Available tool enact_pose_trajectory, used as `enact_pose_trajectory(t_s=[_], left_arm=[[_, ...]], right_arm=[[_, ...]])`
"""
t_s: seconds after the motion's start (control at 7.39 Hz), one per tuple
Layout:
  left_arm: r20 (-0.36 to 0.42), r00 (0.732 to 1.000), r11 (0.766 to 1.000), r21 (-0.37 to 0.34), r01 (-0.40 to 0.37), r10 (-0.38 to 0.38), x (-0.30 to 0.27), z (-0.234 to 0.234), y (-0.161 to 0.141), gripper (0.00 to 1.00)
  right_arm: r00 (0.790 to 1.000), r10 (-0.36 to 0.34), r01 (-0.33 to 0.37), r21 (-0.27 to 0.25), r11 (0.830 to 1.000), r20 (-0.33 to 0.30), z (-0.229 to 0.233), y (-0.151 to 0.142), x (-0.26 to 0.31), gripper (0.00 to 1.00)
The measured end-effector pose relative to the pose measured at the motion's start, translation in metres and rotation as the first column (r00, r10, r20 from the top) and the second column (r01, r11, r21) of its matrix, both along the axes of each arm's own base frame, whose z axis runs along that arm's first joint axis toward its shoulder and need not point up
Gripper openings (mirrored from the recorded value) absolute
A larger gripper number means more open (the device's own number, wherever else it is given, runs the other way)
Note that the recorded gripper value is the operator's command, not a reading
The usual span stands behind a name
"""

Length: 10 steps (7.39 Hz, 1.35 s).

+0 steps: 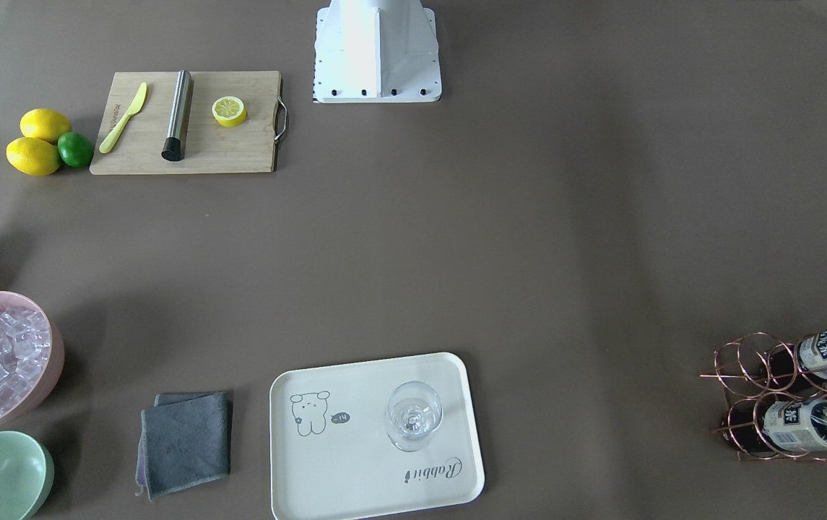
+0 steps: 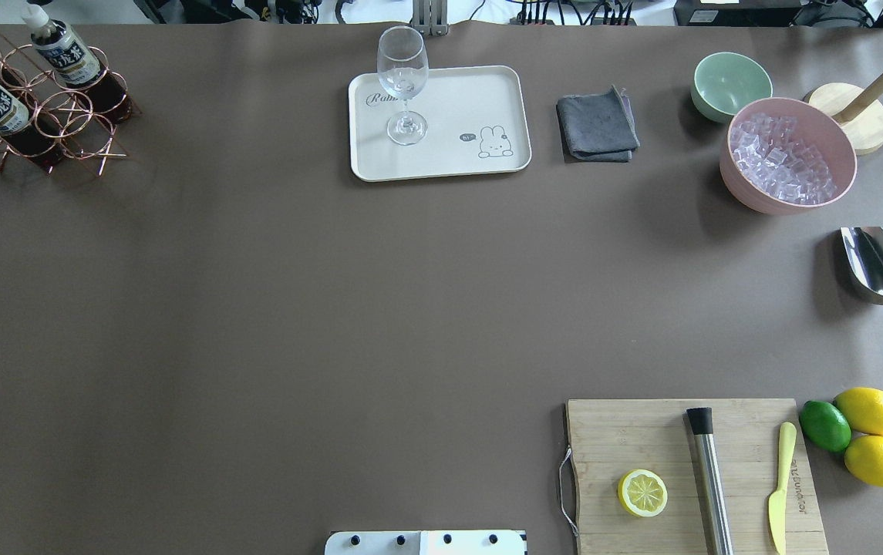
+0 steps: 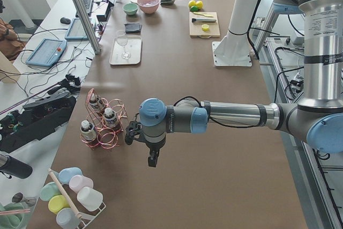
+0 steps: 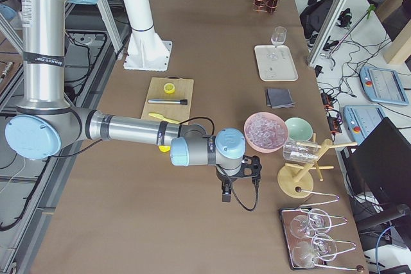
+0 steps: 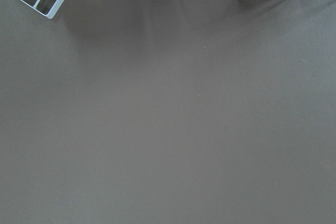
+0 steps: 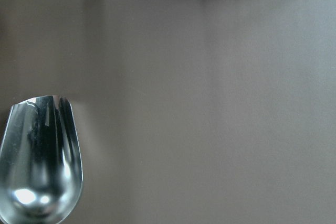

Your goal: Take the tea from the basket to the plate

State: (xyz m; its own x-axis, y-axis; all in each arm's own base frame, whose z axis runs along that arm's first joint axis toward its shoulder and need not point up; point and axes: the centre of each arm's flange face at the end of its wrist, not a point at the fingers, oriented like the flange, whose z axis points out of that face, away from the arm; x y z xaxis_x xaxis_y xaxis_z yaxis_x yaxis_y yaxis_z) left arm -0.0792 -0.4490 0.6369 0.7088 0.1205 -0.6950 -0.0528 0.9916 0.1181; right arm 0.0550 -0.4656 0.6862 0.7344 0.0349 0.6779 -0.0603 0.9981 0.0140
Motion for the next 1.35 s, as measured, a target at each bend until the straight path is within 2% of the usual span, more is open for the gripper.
enact_pose_trajectory(t_s=[0.54, 1.08, 1.35], left_arm=[[0.002, 1.0, 1.0, 0.003, 0.001, -0.001, 0.0, -0.001, -0.001, 0.98], [0.0, 1.0, 1.0, 0.003, 0.004, -0.004, 0.0, -0.003, -0.002, 0.97], [-0.002, 0.998, 0.997, -0.041, 0.06, -0.06, 0.0, -0.009, -0.008, 0.97]], right_arm=[[1.0, 0.031, -0.031, -0.015, 0.999, 0.0, 0.006, 0.023, 0.015, 1.0], [0.999, 0.035, -0.035, -0.013, 0.999, -0.001, 0.007, 0.025, 0.017, 1.0], [0.999, 0.037, -0.037, -0.012, 0.999, -0.001, 0.006, 0.024, 0.018, 1.0]])
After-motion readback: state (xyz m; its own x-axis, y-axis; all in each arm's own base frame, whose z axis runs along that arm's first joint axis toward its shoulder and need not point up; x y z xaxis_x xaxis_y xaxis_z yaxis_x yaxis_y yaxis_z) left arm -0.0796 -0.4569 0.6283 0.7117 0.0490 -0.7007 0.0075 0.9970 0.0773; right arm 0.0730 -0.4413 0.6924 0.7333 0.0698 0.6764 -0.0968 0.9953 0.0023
